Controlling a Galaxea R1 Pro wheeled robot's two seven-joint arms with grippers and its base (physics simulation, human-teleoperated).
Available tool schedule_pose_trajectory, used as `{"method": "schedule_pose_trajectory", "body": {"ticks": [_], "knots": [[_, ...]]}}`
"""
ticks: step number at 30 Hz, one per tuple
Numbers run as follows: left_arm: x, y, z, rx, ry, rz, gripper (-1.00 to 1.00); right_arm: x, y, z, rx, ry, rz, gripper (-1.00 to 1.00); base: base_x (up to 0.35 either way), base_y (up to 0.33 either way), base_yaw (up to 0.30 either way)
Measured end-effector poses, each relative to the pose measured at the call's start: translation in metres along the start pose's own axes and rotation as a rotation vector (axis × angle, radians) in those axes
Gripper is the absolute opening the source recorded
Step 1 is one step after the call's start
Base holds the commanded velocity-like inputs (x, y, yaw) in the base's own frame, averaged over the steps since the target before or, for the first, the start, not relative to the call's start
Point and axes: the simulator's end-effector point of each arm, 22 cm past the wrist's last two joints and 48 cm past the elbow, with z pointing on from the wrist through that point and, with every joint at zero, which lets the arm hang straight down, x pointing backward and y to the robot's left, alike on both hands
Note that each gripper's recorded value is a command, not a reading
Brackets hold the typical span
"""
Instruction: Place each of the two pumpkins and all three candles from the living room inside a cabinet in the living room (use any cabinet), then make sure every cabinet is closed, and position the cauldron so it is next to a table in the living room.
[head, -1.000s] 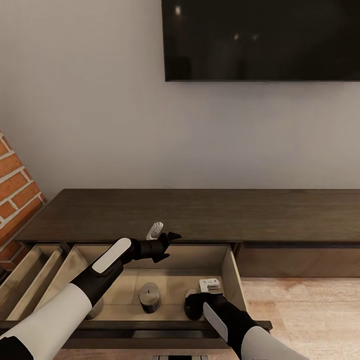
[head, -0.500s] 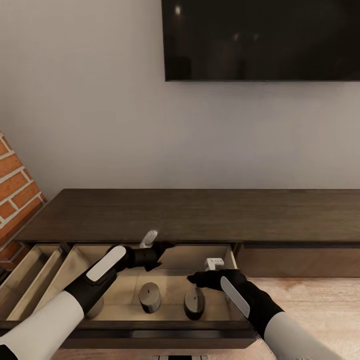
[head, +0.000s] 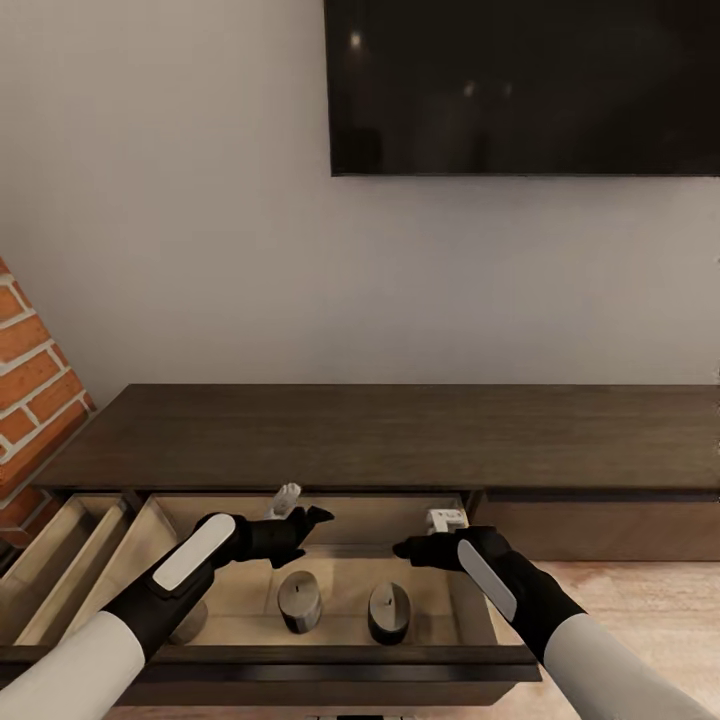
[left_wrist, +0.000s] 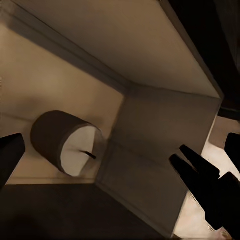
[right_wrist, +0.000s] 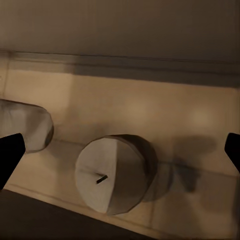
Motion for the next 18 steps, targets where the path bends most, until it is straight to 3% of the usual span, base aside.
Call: {"method": "schedule_pose_trajectory", "body": {"ticks": [4, 8, 9, 10, 18], "knots": [[0.000, 0.007, -0.010, -0.023, -0.001, 0.008, 1.00, -0.006, 0.004, -0.006, -0.001, -0.004, -0.002, 1.00, 0.000, 0.000, 0.000], [0.003, -0.001, -0.018, -0.036, 0.018, 0.035, 1.00, -0.012, 0.005, -0.013, 0.000, -0.002, -0.002, 1.00, 0.000, 0.000, 0.000], [0.006, 0.009, -0.020, -0.096, 0.031, 0.046, 1.00, -0.013, 0.005, -0.015, 0.000, -0.002, -0.002, 1.00, 0.000, 0.000, 0.000], [0.007, 0.011, -0.021, -0.112, 0.039, 0.052, 1.00, -0.015, 0.006, -0.016, 0.001, -0.002, -0.002, 1.00, 0.000, 0.000, 0.000], [0.006, 0.001, -0.033, -0.140, 0.053, 0.064, 1.00, -0.023, 0.007, -0.028, 0.006, 0.007, 0.002, 1.00, 0.000, 0.000, 0.000]]}}
